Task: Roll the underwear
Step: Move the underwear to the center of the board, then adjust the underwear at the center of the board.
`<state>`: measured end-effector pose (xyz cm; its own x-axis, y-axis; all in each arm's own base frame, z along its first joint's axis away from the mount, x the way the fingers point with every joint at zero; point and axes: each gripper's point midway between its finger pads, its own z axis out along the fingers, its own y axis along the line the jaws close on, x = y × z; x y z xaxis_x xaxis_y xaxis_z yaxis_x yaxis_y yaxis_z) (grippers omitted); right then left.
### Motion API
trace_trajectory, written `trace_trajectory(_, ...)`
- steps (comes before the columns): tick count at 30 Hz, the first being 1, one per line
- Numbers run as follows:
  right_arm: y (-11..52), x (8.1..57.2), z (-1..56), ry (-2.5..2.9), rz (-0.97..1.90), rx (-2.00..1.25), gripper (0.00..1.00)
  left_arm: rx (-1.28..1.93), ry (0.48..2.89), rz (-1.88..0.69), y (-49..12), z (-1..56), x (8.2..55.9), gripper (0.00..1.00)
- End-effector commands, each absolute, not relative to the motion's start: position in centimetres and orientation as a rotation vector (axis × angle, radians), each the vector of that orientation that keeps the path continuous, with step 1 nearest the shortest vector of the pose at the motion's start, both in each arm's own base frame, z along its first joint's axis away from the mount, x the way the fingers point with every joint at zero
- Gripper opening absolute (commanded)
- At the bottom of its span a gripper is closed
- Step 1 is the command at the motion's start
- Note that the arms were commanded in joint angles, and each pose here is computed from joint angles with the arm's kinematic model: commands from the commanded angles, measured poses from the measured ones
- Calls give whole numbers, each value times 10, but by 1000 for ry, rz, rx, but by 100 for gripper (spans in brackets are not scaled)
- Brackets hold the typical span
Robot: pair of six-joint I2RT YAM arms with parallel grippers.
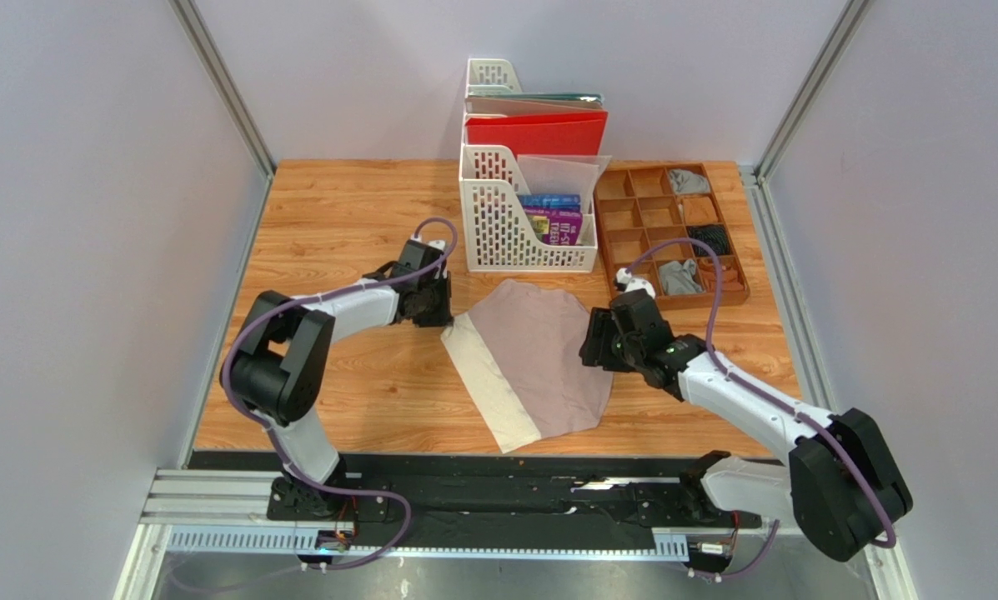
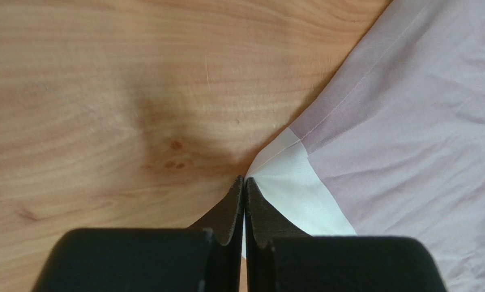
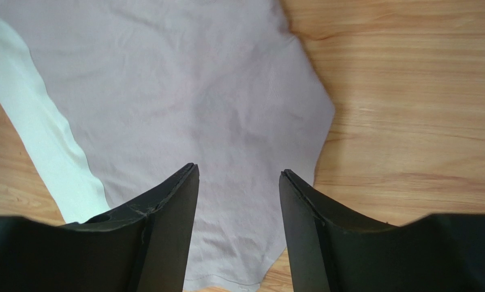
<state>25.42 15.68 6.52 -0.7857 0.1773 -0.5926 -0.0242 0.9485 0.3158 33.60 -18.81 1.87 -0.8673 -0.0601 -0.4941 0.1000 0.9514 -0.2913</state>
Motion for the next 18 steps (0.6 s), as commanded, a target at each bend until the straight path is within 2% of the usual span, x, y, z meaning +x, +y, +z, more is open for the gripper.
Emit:
trace_trajectory(1,192,254,83,2375,478,25,55,126,2670,-275,-170,9,340,0)
trace_trajectory(10,251,208,80,2399,638,-151,54,291,2614,-244,-173,30,360,0)
trace_trajectory(18,290,188,63,2444,666,-257,39,355,2562,-280,-179,43,364,0)
